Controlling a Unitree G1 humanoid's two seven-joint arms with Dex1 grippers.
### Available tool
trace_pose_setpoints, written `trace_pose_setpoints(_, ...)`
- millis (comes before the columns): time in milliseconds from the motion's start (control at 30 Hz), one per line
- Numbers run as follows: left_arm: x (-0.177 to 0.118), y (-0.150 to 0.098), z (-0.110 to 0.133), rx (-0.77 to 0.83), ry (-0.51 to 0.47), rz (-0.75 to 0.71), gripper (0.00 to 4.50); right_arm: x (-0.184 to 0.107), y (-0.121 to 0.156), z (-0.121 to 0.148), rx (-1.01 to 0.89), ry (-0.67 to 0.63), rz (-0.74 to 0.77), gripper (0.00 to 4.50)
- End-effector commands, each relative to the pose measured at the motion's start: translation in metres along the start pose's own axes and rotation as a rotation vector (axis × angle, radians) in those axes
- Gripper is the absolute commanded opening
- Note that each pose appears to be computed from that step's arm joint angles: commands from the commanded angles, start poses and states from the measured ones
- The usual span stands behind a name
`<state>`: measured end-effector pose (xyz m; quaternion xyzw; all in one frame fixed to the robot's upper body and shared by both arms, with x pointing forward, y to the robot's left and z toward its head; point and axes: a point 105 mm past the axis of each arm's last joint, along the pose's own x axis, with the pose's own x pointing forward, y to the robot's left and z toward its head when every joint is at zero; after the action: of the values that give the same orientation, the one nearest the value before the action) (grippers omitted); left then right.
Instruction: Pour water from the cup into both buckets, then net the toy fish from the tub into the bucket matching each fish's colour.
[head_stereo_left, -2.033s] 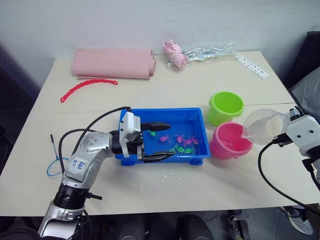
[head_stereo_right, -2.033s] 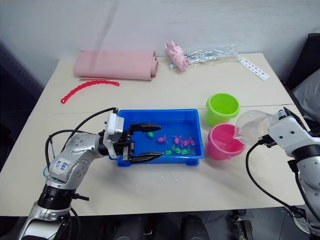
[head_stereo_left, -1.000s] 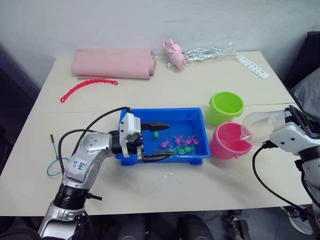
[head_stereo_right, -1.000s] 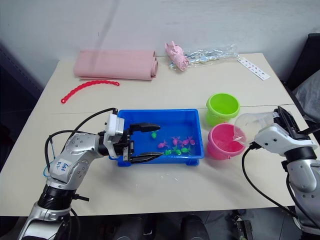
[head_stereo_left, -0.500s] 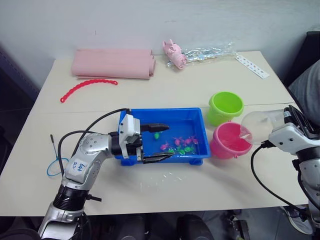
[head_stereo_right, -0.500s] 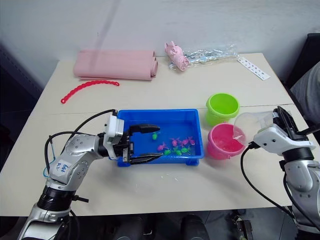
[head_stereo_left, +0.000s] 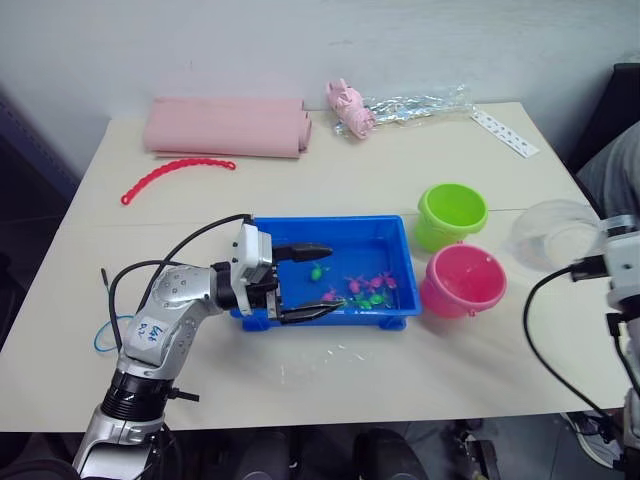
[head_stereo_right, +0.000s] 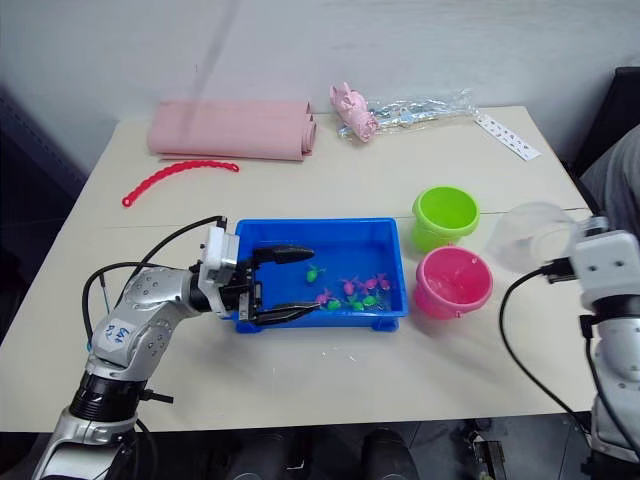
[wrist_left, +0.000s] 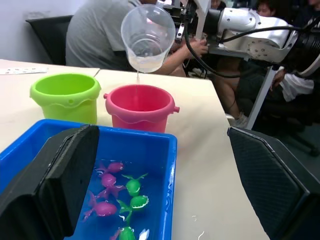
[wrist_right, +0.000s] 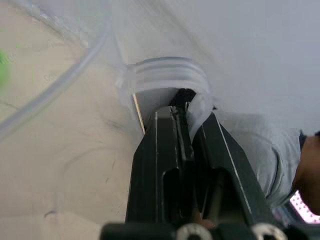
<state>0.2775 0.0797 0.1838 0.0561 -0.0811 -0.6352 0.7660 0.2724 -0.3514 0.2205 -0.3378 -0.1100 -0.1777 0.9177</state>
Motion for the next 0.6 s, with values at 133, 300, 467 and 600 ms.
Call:
trace_pose_setpoints(133,-0.002,0.009,0.025,0.029,-0.072,0.029,4.50,0.022,-0.020,0.006,0.283,0.060,-0.009,0.05)
trace_pose_setpoints(300,0.001,0.021,0.034,0.043,-0.105,0.068,4.50,0.045,-0.016,0.017,0.404,0.066,0.048,0.05)
trace_pose_setpoints(467,0.003,0.030,0.039,0.056,-0.119,0.090,4.50,0.067,-0.010,0.010,0.390,0.197,0.064,0.05)
trace_pose_setpoints(600,0.005,0.036,0.039,0.072,-0.111,0.102,4.50,0.086,-0.005,0.020,0.227,0.145,0.107,0.05)
